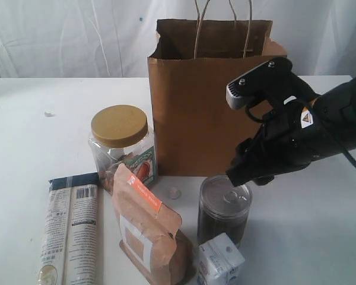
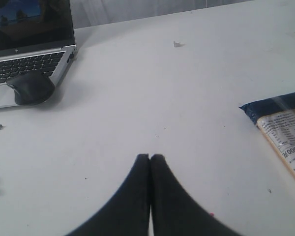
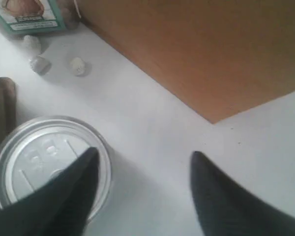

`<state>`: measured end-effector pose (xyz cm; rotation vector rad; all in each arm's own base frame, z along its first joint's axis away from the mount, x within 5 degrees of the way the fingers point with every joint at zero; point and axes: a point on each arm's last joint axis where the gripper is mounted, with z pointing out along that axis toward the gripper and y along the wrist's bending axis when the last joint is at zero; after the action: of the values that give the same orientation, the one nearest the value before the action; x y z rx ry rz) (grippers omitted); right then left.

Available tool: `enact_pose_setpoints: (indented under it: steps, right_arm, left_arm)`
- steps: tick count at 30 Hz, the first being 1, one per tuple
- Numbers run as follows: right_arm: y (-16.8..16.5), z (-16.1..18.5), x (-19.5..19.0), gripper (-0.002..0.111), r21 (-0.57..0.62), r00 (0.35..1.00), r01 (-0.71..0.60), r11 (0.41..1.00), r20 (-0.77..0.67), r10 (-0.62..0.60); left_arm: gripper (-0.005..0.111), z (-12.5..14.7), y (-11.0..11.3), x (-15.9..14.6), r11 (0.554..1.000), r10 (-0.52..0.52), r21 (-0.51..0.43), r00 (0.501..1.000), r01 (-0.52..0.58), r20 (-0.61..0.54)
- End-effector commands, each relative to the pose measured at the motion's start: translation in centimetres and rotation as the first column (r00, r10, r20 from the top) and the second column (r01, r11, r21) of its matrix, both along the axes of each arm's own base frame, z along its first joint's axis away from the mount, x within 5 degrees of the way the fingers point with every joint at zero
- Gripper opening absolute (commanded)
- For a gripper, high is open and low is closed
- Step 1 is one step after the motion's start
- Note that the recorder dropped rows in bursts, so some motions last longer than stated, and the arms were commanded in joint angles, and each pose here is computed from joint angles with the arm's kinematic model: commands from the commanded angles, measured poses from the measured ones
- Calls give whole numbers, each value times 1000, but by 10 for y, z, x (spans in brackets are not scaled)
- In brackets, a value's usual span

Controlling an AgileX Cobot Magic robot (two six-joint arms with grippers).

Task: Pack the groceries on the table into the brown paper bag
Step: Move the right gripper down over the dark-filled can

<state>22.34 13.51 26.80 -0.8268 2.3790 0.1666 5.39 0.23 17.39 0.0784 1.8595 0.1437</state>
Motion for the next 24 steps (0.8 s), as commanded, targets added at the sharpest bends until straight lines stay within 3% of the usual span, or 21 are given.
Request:
enact_pose_setpoints:
  steps: [1, 11, 24]
  right_arm:
    - [6, 1, -1, 88, 63, 1000, -1, 998, -22, 3]
    - [25, 0, -13, 90, 67, 994, -104, 992, -32, 107]
    - [34, -22, -2, 89, 47, 991, -97, 994, -84, 100]
  left_arm:
    - [0, -1, 0, 0, 1000, -5, -5, 1000, 6, 3]
    - [0, -1, 0, 0, 1000, -5, -5, 1000, 6, 3]
    - [0, -1, 0, 0, 1000, -5, -5, 1000, 6, 3]
